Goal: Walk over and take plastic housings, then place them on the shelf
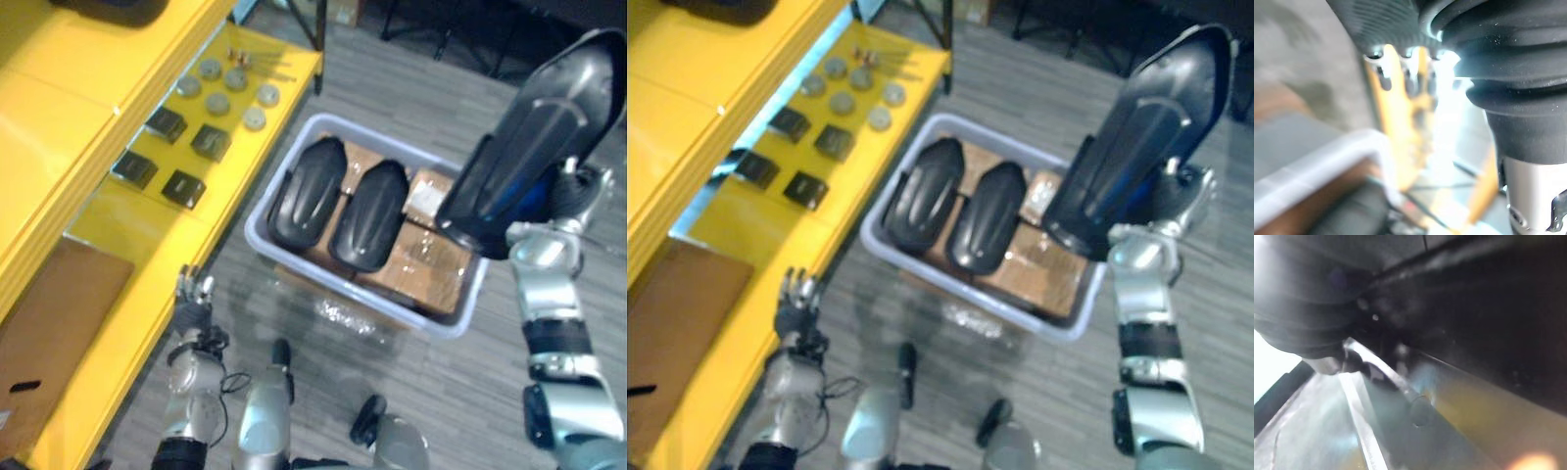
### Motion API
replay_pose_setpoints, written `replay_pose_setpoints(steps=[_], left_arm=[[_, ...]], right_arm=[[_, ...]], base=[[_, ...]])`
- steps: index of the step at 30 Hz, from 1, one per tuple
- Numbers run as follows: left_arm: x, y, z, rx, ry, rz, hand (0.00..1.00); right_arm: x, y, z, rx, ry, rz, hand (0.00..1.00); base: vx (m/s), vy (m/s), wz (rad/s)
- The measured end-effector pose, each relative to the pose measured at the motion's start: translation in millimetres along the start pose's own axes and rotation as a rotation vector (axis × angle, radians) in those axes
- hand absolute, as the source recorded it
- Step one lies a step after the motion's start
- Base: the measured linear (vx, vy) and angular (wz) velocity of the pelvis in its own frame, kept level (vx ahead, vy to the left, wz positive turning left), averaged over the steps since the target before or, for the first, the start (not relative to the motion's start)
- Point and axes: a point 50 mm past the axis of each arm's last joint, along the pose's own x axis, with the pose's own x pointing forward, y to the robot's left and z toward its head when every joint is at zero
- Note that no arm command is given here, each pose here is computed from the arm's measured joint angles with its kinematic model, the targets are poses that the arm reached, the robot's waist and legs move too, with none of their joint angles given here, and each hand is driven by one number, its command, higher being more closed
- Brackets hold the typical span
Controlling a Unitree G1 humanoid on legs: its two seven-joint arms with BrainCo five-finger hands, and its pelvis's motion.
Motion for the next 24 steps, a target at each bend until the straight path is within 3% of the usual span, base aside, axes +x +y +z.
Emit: replay_pose_setpoints(steps=[12, 24], left_arm=[[18.7, -81.0, 44.5, 0.317, -0.191, -0.36, 0.0], [19.5, -121.7, 36.9, 0.325, -0.145, -0.515, 0.0]], right_arm=[[-18.2, 14.5, 67.9, 0.022, -0.479, 0.114, 1.0], [-46.6, 36.6, 107.6, 0.064, -0.744, 0.224, 1.0]], base=[[0.08, 0.001, -0.08], [-0.03, -0.008, -0.06]])
